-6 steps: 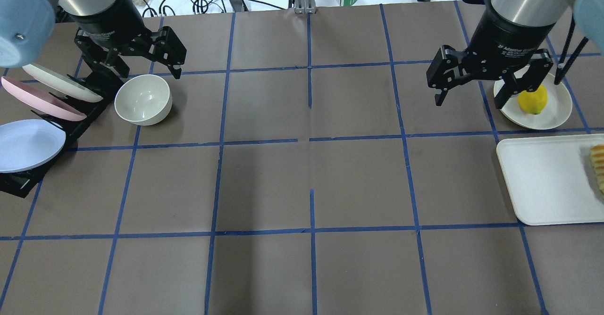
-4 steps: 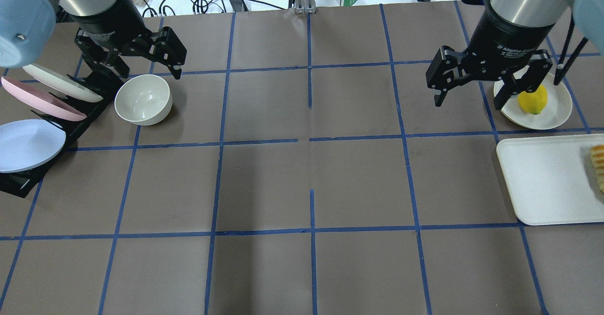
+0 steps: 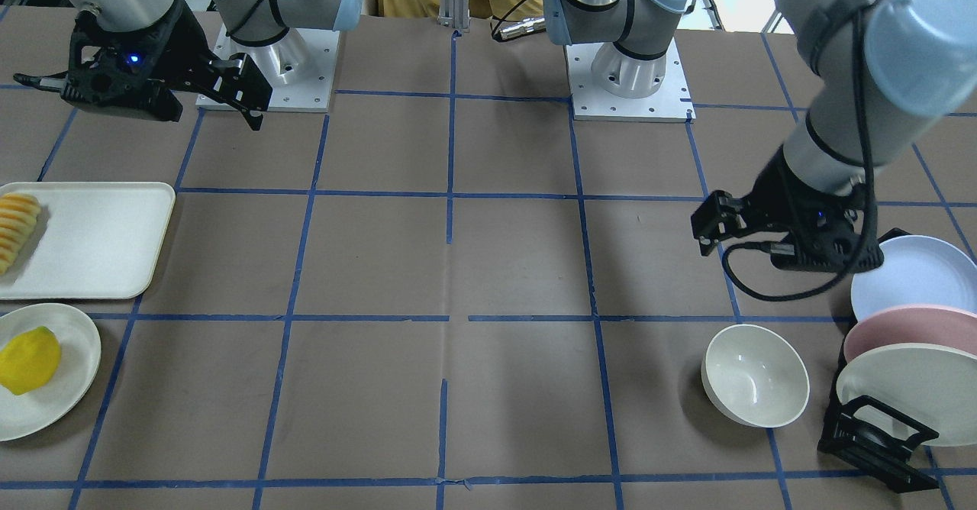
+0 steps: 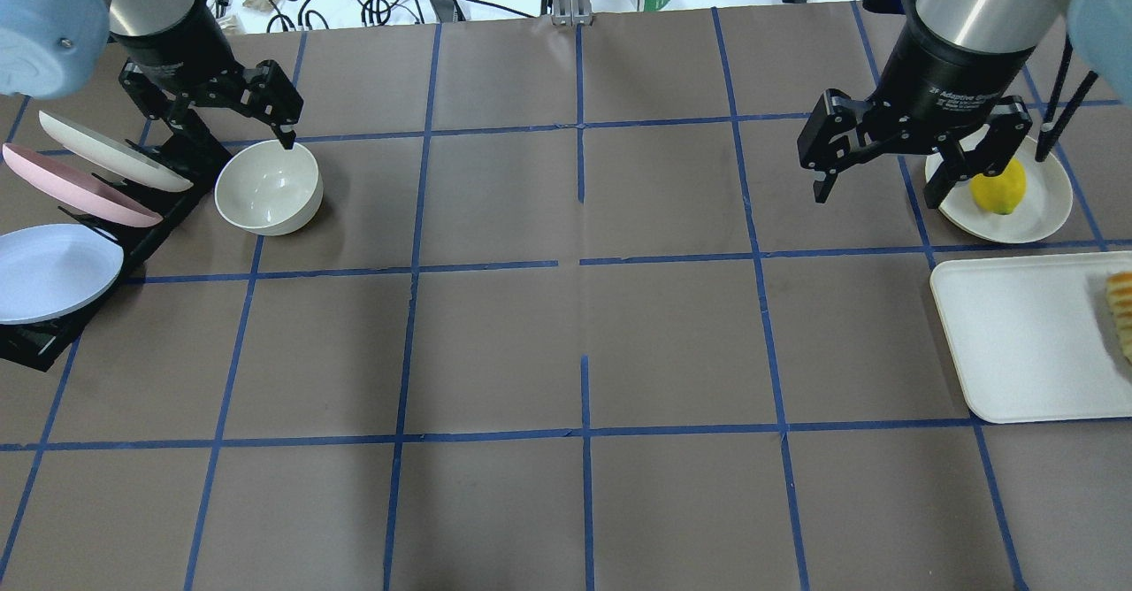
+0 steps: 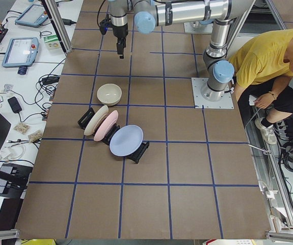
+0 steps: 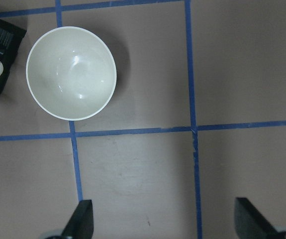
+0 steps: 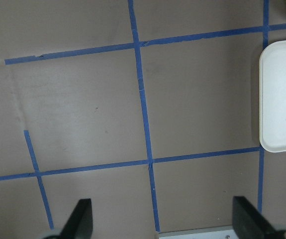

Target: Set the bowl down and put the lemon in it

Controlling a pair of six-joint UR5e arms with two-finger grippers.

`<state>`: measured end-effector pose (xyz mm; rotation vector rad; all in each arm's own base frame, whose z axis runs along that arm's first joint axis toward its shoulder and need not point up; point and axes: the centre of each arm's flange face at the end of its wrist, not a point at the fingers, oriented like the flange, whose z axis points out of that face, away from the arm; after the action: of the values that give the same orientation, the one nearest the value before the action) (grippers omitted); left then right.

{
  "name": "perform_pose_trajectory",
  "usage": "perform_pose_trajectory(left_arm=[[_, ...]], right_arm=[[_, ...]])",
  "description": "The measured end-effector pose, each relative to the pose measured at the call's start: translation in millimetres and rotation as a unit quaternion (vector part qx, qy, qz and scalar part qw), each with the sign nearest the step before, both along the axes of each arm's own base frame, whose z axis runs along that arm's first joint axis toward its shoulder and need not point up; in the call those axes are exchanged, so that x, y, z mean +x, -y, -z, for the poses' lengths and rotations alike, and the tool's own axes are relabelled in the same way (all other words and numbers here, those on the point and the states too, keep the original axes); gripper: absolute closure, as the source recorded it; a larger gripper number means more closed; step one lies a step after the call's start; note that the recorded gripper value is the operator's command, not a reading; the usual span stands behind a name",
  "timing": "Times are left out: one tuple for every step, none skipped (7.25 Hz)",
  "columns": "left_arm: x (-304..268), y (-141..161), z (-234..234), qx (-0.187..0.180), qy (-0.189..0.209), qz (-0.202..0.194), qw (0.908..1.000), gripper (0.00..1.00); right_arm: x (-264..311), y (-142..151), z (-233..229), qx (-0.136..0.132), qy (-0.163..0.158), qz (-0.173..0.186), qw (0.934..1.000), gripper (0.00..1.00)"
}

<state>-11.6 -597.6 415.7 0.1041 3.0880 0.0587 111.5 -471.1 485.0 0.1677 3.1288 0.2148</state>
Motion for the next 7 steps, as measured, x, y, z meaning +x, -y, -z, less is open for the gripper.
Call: perform_pose_trajectory(left_arm=[[43.0,22.7,34.2,0.003,-0.006,0.000,1.0000,0.00],[75.4,41.6,68.9,-0.001,-0.013,0.000,0.9999,0.00],[94.5,57.6,104.8,-0.005,-0.016,0.003,0.9999,0.00],[103.3,67.9,135.8,-0.006,-0.016,0.005,0.9998,0.00],[107.0,73.3,158.9,-0.002,-0.017,0.007,0.9998,0.00],[108.2,76.8,174.0,0.002,-0.018,0.008,0.9998,0.00],[110.1,80.7,184.5,0.003,-0.018,0.010,0.9998,0.00]], right_arm=[[-8.6,13.0,11.7,0.007,0.000,0.001,1.0000,0.00],[-30.2,31.2,24.1,0.007,0.000,0.012,0.9999,0.00],[-64.4,50.8,36.3,-0.004,0.000,0.029,0.9996,0.00],[-100.3,69.6,51.0,-0.016,-0.001,0.042,0.9990,0.00],[-136.9,92.4,70.8,-0.035,-0.005,0.047,0.9983,0.00],[-169.0,114.0,94.6,-0.050,-0.012,0.034,0.9981,0.00],[-201.0,129.9,119.6,-0.057,-0.019,0.015,0.9981,0.00]])
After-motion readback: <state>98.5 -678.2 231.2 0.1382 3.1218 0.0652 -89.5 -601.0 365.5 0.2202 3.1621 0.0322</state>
